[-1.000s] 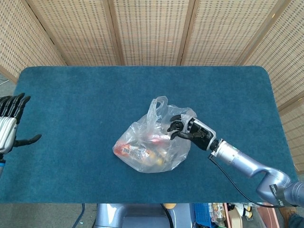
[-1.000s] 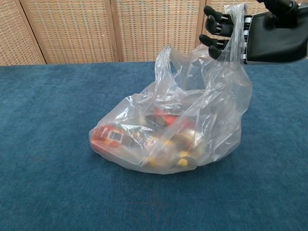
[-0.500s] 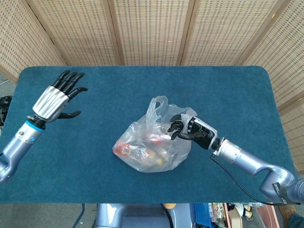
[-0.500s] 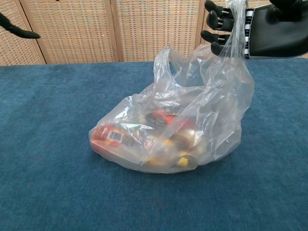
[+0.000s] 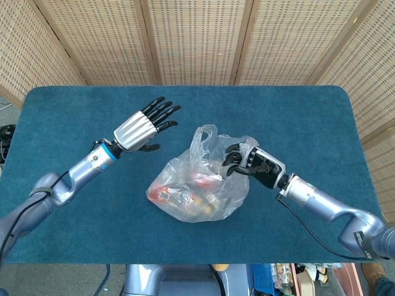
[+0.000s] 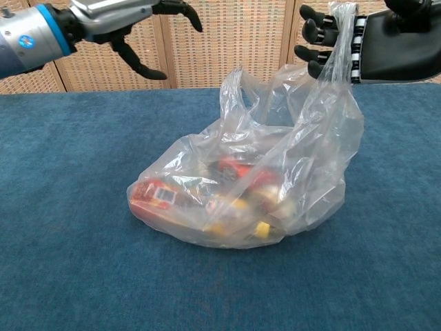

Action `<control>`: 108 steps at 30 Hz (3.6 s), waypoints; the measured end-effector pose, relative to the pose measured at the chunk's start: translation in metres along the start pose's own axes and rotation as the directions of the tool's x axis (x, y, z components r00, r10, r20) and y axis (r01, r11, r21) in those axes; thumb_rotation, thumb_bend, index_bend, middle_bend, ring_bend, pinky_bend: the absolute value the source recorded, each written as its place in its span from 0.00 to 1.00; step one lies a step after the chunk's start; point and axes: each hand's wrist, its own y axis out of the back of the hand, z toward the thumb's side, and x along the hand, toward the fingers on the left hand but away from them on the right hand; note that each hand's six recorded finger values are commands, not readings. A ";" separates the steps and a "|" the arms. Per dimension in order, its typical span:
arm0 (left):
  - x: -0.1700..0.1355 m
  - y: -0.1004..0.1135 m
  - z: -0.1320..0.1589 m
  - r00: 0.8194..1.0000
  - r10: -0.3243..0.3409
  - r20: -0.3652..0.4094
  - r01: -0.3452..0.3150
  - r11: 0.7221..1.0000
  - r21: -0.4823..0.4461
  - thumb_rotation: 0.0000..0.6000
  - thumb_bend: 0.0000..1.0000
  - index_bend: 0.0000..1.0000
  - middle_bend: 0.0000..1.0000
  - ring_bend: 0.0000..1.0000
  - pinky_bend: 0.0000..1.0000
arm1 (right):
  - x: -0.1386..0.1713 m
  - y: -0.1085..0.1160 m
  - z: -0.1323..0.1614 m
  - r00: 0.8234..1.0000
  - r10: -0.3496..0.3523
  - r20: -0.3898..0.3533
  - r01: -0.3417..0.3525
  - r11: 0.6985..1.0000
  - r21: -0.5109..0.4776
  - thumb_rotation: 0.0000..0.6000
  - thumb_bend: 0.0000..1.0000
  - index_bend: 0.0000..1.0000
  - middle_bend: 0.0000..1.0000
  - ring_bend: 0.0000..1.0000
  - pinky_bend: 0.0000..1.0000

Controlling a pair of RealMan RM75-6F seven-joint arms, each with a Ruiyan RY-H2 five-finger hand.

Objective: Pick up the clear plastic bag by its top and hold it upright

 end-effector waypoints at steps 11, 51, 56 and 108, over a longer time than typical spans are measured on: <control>0.065 -0.030 0.045 0.998 -0.037 0.051 0.036 0.999 0.029 1.00 0.29 0.22 0.00 0.00 0.00 | 0.000 0.017 0.006 1.000 -0.008 -0.006 0.008 1.000 -0.024 1.00 0.19 0.38 0.51 0.38 0.44; 0.106 -0.001 0.055 0.937 0.228 -0.266 -0.301 0.911 -0.282 1.00 0.44 0.42 0.00 0.00 0.06 | 0.010 0.014 0.011 1.000 0.014 -0.028 -0.015 1.000 -0.014 1.00 0.19 0.39 0.51 0.39 0.44; 0.104 0.007 0.052 0.916 0.270 -0.296 -0.361 0.876 -0.320 1.00 0.44 0.43 0.00 0.00 0.06 | 0.010 0.015 0.010 1.000 0.010 -0.027 -0.010 1.000 -0.013 1.00 0.19 0.39 0.51 0.39 0.44; 0.097 0.021 0.051 0.944 0.265 -0.199 -0.304 0.931 -0.203 1.00 0.52 0.75 0.00 0.00 0.06 | 0.006 0.014 0.000 0.999 0.021 -0.028 -0.021 0.999 -0.030 1.00 0.19 0.39 0.51 0.39 0.44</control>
